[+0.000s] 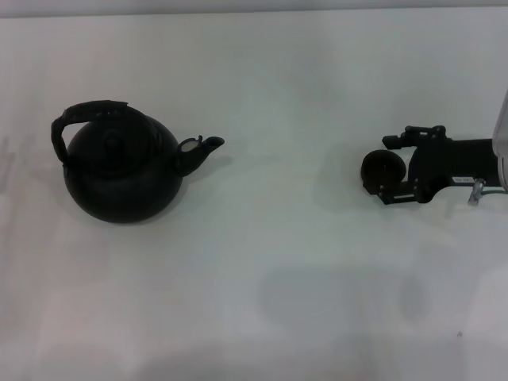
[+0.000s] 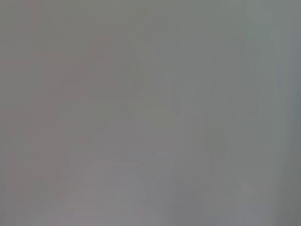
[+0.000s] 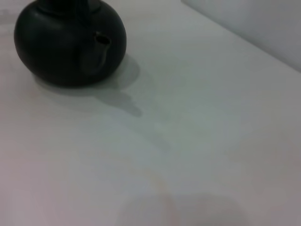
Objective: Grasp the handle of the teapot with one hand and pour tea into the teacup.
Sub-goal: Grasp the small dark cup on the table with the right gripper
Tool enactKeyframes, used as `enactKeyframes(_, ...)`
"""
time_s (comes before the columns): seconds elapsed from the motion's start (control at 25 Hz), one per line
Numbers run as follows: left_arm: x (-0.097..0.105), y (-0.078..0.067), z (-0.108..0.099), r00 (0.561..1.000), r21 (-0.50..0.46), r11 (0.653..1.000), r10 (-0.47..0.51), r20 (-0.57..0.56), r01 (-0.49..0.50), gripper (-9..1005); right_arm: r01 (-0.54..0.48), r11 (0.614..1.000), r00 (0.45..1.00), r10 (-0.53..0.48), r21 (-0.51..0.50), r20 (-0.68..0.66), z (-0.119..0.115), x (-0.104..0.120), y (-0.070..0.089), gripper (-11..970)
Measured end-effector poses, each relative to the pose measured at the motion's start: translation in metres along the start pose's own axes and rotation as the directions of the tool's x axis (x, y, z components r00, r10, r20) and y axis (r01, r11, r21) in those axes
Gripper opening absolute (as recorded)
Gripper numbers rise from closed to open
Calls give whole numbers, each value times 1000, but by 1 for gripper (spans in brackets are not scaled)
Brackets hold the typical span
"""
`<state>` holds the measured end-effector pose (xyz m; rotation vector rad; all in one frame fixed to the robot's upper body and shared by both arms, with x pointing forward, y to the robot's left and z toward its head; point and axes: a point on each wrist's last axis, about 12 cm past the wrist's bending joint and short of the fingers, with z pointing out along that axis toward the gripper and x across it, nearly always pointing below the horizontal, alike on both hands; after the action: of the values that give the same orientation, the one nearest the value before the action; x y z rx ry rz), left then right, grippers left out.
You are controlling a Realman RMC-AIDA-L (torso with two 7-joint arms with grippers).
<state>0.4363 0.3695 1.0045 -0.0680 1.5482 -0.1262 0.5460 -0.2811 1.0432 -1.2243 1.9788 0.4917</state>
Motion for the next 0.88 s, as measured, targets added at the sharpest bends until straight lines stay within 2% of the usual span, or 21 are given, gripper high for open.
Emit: enactKeyframes(0.88,1,-2,1,1000,5,1000,-7,-3,7,711,7,1000,1000,-7,-15,-12,2,4,3,844)
